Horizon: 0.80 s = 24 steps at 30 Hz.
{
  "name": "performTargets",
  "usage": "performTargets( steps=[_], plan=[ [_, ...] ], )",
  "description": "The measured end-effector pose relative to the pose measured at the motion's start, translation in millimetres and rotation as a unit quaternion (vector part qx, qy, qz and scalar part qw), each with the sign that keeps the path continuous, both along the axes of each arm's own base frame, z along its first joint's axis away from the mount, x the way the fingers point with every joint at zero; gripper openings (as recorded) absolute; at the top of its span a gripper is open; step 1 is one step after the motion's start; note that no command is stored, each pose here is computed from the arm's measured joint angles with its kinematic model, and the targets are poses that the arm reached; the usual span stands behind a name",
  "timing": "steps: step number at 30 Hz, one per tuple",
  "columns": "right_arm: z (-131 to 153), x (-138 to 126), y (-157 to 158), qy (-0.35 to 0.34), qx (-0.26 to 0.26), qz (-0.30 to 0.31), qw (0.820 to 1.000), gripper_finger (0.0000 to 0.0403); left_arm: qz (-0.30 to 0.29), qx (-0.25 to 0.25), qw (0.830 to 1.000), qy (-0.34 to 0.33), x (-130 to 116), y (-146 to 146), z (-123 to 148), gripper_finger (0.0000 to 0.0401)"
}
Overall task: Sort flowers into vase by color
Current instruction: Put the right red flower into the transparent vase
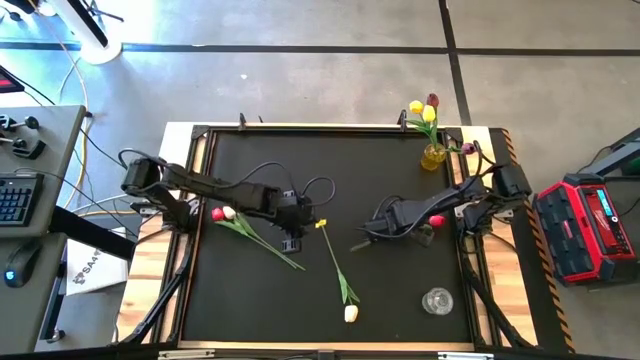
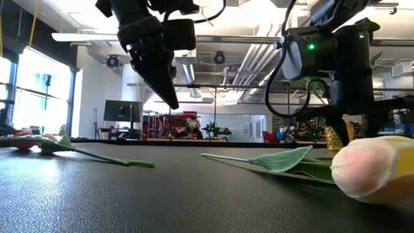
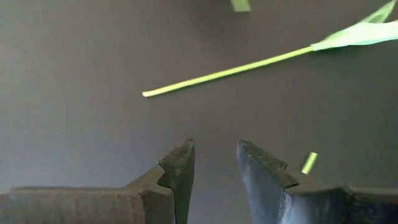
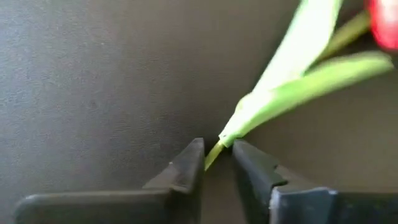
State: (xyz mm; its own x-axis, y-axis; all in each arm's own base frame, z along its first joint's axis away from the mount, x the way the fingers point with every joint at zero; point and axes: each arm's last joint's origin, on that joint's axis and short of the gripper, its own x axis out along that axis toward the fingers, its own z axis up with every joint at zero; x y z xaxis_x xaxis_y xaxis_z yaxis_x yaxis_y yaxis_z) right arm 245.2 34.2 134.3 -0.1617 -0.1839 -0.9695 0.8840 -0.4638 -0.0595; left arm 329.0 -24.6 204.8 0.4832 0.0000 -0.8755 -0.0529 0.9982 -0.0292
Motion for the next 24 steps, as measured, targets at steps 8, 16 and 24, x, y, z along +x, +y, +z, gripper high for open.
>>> performTargets(
  steps=[8,16,24],
  plan=[
    [-3,-1,-1,-0.003,-0.005,0.018,1.000,0.0004,0.015,0.000,1.000,-0.008,2,14,1,0.0110],
    [15,17,0,-0.046,0.007,0.106,0.993,0.0001,0.024,-0.005,0.999,-0.037,7,20,4,0.0110],
    [90,42,-6,-0.124,-0.105,0.313,0.936,0.0001,0.085,-0.126,0.982,-0.112,20,24,14,0.0110]
  ],
)
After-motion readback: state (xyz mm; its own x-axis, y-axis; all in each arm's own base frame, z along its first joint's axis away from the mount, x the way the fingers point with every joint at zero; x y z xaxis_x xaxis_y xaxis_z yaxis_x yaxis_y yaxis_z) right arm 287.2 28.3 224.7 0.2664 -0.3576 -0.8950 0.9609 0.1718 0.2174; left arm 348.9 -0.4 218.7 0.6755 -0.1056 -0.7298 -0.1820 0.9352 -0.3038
